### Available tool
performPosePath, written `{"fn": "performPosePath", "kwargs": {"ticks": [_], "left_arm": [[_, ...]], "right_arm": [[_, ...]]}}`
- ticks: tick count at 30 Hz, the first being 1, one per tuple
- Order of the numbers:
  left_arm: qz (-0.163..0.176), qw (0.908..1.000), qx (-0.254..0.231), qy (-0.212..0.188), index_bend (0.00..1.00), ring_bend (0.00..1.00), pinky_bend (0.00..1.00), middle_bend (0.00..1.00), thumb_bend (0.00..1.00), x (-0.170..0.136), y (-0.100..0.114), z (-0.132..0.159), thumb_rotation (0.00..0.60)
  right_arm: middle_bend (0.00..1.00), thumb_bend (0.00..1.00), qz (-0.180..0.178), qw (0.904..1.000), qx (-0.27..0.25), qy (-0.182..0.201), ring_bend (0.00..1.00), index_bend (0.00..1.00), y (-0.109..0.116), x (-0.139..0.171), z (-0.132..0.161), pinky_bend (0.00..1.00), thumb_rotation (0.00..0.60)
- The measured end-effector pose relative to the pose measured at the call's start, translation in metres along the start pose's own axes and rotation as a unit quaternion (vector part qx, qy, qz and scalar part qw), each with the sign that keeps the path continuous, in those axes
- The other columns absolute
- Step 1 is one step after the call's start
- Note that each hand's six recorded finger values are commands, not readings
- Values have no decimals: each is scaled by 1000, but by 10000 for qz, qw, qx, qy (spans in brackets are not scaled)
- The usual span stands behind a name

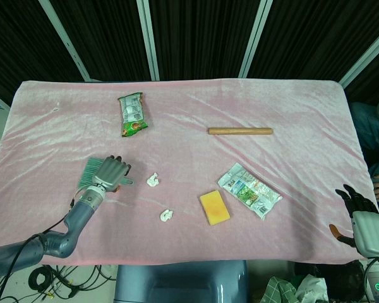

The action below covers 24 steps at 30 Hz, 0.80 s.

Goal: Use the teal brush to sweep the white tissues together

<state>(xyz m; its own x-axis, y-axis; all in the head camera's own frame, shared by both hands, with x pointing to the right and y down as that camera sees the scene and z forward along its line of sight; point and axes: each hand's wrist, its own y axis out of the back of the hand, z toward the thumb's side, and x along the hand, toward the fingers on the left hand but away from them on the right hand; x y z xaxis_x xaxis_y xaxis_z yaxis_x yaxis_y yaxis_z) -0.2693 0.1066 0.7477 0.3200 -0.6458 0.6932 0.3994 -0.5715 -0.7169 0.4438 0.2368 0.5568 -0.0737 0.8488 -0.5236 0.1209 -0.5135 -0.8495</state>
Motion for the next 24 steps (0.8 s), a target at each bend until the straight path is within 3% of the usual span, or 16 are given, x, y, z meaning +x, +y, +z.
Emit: {"fn": "performPosePath", "kwargs": {"ticks": [8, 24], "left_arm": [[35, 10000, 9, 0, 473, 256, 362, 479, 254, 0, 1, 0, 600], [-74, 10000, -6, 26, 468, 256, 362, 500, 254, 7, 0, 2, 600]], "right_arm": [[70, 187, 13, 10000, 4, 16, 133, 163, 0, 0, 1, 179, 600], [70, 188, 27, 10000, -31, 5, 134, 163, 0, -1, 0, 179, 600]]}}
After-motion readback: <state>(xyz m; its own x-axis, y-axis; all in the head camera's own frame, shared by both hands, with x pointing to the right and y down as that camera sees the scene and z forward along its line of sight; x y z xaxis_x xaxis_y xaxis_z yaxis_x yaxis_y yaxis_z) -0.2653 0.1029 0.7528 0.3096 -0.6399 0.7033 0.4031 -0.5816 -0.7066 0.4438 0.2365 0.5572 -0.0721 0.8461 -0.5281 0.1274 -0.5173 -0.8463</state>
